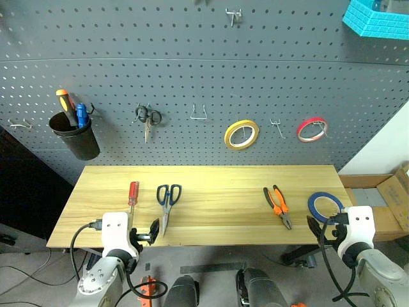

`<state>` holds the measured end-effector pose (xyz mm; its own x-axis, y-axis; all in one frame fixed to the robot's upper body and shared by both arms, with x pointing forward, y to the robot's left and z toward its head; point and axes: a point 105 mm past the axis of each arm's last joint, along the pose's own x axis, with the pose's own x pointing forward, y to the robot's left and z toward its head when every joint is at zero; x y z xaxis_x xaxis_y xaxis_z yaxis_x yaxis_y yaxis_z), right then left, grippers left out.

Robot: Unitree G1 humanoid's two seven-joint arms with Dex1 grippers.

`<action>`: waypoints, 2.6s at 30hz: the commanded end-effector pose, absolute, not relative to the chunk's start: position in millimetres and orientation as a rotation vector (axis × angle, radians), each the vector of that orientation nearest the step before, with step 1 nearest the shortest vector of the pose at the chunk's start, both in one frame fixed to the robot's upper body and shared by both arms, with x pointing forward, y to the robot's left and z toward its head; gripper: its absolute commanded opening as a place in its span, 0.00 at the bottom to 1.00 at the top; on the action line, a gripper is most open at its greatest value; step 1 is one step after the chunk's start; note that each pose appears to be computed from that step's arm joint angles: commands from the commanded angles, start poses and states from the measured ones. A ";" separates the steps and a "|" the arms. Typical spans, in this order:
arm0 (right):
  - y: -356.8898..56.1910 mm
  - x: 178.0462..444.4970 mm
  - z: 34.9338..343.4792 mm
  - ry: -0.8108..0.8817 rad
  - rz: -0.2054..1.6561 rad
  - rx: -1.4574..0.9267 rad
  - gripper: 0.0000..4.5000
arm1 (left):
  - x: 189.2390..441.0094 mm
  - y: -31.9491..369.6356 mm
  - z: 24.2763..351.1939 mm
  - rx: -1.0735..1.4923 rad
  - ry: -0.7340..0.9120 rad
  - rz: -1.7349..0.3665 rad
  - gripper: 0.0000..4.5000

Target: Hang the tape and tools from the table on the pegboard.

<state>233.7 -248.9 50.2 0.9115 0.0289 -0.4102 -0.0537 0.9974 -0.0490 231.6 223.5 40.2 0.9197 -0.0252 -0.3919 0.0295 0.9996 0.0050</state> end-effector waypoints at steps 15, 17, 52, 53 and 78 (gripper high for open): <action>-263.1 292.6 41.9 0.503 0.269 -0.083 1.00 | 307.0 43.1 67.4 0.319 0.148 -1.129 1.00; -270.3 295.9 40.5 0.517 0.264 -0.106 1.00 | 308.9 28.4 67.7 0.330 0.128 -1.197 1.00; -301.2 345.2 14.3 0.619 0.234 0.012 0.24 | 321.6 -76.0 97.4 0.365 -0.050 -1.532 1.00; -300.6 345.7 14.4 0.617 0.239 0.008 0.16 | 322.2 -75.8 97.7 0.365 -0.049 -1.531 1.00; -160.6 266.5 103.3 -0.196 0.370 -0.865 0.08 | 261.4 44.1 117.7 0.003 0.084 -1.142 1.00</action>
<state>265.5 -171.4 87.1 0.9334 0.3510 -0.0742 -0.2923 0.6240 -0.7248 264.1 43.1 98.8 0.3921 -0.9113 -0.1258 0.9152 0.4003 -0.0472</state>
